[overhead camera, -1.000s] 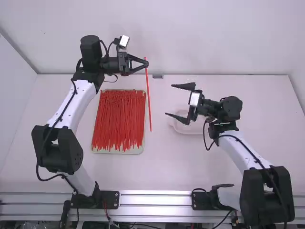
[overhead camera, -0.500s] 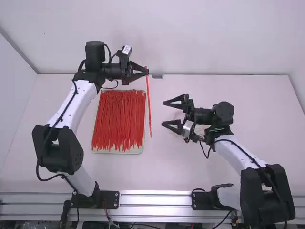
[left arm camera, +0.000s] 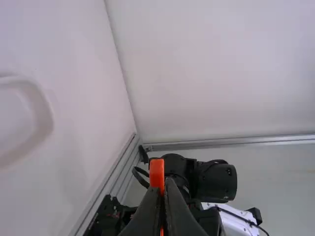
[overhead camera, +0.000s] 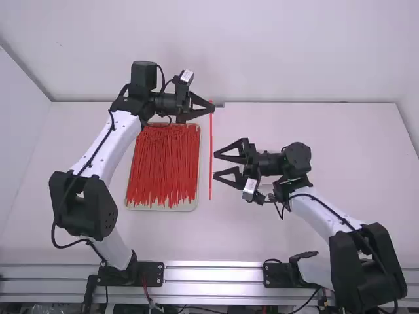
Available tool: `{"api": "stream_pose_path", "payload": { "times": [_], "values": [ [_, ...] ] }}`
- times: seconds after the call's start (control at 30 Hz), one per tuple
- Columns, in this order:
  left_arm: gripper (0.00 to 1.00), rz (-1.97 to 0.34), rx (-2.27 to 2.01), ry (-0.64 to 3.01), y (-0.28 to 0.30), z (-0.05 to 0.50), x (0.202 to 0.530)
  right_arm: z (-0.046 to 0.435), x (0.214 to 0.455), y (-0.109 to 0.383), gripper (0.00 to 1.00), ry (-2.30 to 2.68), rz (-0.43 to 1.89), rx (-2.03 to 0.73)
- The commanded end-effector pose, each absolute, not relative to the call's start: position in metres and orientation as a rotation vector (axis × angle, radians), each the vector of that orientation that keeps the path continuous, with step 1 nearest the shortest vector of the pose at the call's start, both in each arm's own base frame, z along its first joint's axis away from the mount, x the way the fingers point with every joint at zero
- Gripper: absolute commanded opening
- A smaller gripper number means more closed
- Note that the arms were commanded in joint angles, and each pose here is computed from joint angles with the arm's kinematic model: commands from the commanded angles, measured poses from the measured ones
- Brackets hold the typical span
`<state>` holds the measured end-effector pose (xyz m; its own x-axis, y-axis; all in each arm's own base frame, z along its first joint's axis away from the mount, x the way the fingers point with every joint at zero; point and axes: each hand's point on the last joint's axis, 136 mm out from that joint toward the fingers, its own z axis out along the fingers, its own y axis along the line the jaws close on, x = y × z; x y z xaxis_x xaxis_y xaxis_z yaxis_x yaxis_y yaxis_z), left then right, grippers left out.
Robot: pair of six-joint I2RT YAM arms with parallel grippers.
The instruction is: Fasten the cable tie
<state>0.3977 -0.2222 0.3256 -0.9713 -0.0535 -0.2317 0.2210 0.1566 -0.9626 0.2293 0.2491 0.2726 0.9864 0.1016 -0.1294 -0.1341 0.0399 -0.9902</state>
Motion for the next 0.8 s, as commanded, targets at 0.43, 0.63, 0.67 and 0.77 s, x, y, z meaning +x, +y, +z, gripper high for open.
{"api": "stream_pose_path", "payload": {
  "times": [0.43, 0.63, 0.67, 0.77],
  "values": [
    [0.02, -1.885, 0.112, 2.230, -0.224, 0.317, 0.402, 0.265, 0.214, 0.255, 0.59, -0.091, 0.159, -1.528],
    [0.02, -1.878, 0.125, 2.225, -0.224, 0.316, 0.402, 0.265, 0.214, 0.255, 0.42, -0.091, 0.160, -1.529],
    [0.02, -1.877, 0.127, 2.224, -0.224, 0.316, 0.402, 0.265, 0.214, 0.255, 0.40, -0.091, 0.160, -1.529],
    [0.02, -1.877, 0.129, 2.222, -0.224, 0.316, 0.402, 0.265, 0.213, 0.255, 0.26, -0.093, 0.163, -1.529]
  ]
}}
